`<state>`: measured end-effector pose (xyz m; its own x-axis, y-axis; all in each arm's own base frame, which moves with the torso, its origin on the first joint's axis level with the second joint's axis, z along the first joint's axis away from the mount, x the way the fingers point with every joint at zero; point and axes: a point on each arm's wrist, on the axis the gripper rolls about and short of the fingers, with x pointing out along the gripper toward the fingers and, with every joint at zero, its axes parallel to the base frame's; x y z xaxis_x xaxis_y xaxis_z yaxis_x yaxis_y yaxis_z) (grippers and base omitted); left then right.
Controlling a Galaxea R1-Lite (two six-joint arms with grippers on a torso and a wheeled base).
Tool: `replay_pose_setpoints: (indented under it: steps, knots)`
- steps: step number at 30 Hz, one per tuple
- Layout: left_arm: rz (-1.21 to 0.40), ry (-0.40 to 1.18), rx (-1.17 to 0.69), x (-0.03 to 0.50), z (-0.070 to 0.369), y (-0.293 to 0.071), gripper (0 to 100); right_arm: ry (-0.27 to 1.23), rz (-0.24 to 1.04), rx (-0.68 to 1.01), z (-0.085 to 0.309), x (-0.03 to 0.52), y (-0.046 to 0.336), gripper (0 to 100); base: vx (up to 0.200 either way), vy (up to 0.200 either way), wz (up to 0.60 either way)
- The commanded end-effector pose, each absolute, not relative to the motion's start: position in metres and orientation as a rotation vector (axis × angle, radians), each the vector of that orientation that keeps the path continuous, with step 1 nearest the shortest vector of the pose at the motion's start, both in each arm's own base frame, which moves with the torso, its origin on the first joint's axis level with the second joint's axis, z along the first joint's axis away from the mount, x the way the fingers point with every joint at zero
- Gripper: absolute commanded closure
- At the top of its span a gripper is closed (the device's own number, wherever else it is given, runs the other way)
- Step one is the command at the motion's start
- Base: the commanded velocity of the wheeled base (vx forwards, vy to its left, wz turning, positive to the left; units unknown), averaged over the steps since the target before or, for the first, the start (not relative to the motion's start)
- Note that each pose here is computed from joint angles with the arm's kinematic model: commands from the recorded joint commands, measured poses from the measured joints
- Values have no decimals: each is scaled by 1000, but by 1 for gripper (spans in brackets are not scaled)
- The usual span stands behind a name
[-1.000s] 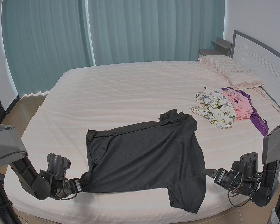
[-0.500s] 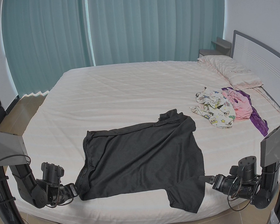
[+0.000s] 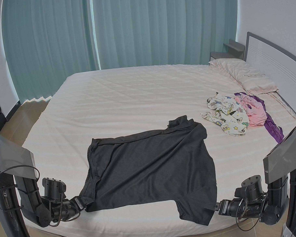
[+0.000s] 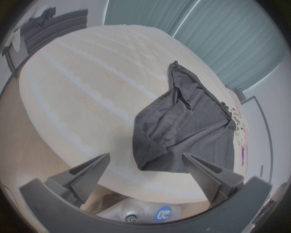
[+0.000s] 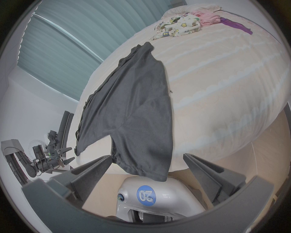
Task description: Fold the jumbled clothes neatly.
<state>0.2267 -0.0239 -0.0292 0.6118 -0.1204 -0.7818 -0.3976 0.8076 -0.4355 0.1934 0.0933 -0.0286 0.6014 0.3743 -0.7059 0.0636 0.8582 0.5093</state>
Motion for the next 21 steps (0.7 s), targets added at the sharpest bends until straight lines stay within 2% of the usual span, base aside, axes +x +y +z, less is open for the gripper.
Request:
replay_pose_setpoints:
  steps: [1,21]
  knots:
    - [163,928,-660,224,-31,-25,0,974,187,505,-38,187,95,0,0,0,0]
    - [174,929,-686,224,-30,-26,0,842,175,564,-51,226,96,0,0,0,0]
